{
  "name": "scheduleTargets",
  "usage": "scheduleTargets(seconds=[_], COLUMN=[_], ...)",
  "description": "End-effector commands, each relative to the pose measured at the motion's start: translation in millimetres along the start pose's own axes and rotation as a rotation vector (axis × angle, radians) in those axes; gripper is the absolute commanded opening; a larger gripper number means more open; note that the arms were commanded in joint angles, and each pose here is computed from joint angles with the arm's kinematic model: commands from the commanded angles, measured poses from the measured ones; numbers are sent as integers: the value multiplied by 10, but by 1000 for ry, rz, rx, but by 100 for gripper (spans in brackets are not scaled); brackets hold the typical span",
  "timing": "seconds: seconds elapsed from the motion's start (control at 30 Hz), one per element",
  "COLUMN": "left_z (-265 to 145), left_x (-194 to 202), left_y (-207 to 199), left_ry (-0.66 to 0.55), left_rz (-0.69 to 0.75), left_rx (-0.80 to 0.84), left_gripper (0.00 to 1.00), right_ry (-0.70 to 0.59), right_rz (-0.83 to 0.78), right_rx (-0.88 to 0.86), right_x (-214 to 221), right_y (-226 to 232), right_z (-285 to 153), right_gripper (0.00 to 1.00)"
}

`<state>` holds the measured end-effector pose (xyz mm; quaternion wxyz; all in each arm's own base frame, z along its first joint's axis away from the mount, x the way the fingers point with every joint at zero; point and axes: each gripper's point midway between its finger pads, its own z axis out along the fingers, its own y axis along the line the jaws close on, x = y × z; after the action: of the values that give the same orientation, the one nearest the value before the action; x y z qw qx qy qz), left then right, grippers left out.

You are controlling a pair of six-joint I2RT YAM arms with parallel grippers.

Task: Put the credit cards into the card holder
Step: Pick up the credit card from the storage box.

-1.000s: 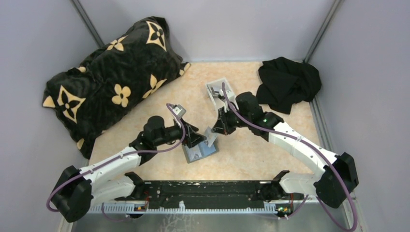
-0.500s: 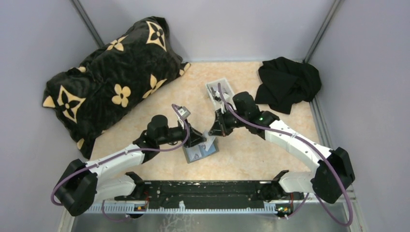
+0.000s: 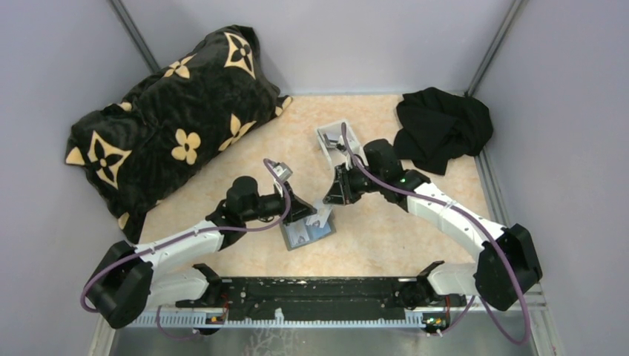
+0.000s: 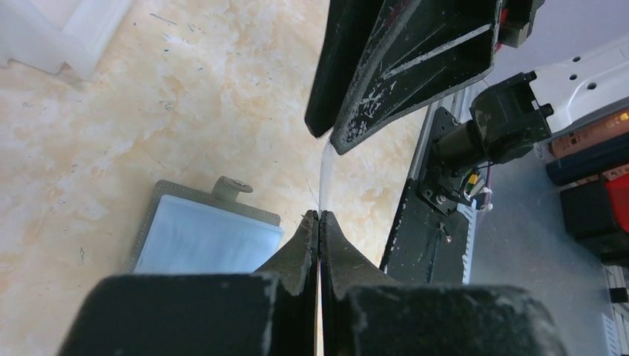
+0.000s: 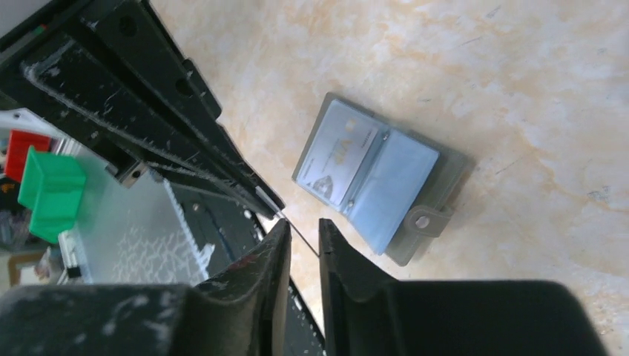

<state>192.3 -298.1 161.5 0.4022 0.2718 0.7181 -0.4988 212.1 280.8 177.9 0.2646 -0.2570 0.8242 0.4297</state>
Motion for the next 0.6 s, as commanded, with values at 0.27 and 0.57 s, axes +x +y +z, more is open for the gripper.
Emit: scheduleTargets(seconds=[0.27,0.57], left_z=[-273,-384], left_x=[209,364], left_y=[820,896], left_ry=[-176,-244], left_rz=[-392,-628], left_rx=[-502,-589], left_gripper=[0,0], right_ry=[-198,-168], right_rz=[-60,-120], right_rx=[236,322], right_x=[-369,-197], right_y=[-357,-380], right_z=[-55,171], right_gripper=[40,0])
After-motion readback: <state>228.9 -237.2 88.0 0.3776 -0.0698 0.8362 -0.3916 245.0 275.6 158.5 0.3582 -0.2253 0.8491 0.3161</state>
